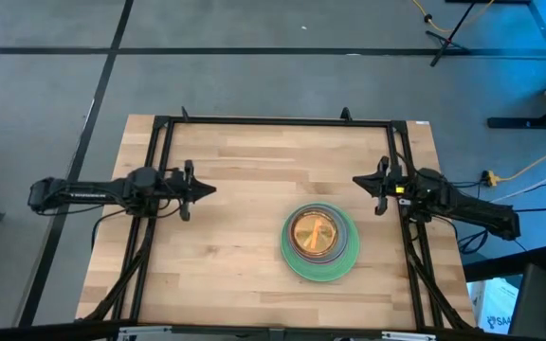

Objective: Stack plastic plates
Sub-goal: Return to Home Position

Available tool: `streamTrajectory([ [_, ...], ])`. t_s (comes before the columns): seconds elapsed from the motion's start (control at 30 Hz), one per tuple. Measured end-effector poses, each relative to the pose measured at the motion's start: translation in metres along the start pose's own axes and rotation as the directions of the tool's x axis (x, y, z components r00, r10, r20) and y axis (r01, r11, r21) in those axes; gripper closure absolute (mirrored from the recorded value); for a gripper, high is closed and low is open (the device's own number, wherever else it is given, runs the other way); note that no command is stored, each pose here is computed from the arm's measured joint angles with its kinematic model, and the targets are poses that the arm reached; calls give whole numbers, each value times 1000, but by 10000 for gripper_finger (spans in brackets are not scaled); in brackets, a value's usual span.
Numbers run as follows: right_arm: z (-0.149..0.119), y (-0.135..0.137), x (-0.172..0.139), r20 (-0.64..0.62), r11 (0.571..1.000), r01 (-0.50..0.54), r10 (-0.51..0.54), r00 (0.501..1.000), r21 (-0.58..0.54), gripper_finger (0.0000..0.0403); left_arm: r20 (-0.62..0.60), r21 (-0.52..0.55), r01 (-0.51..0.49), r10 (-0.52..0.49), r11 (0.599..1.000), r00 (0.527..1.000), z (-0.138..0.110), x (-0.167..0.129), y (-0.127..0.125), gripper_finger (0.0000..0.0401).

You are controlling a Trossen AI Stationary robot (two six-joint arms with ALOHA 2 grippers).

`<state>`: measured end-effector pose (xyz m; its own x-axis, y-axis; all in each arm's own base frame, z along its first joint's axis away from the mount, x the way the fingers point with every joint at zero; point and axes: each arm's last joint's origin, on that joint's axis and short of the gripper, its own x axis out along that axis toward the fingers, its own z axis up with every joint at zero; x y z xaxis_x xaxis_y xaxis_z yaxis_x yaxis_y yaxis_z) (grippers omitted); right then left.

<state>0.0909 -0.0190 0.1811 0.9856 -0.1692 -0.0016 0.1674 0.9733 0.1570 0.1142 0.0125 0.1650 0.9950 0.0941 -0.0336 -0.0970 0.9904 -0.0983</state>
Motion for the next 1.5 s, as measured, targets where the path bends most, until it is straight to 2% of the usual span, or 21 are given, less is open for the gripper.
streamTrajectory([
  [0.13, -13, -3, 5, 34, 1000, 21, -22, 999, 23, 401, 43, 15, 3, -4, 1000, 999, 4, -5, 0, 395],
  [0.3, -14, -4, 5, 25, 999, 47, -47, 999, 5, 401, 73, 31, 4, -6, 1000, 997, 6, -9, -1, 395],
  [0.47, -14, -4, 5, 26, 999, 46, -47, 999, 19, 400, -1, 29, -18, 18, 999, 1000, -2, -13, 1, 395],
  [0.6, -14, -4, 5, 24, 998, 40, -41, 999, 46, 400, 54, 2, -8, 8, 1000, 999, 2, -18, 0, 395],
  [0.8, -14, -4, 5, 24, 997, 52, -53, 998, 53, 400, 42, 1, -73, 73, 997, 996, 1, -17, 2, 395],
  [1.5, -14, -4, 5, 22, 997, 56, -57, 998, 50, 400, 45, -3, -79, 79, 997, 996, 1, -17, 2, 395],
])
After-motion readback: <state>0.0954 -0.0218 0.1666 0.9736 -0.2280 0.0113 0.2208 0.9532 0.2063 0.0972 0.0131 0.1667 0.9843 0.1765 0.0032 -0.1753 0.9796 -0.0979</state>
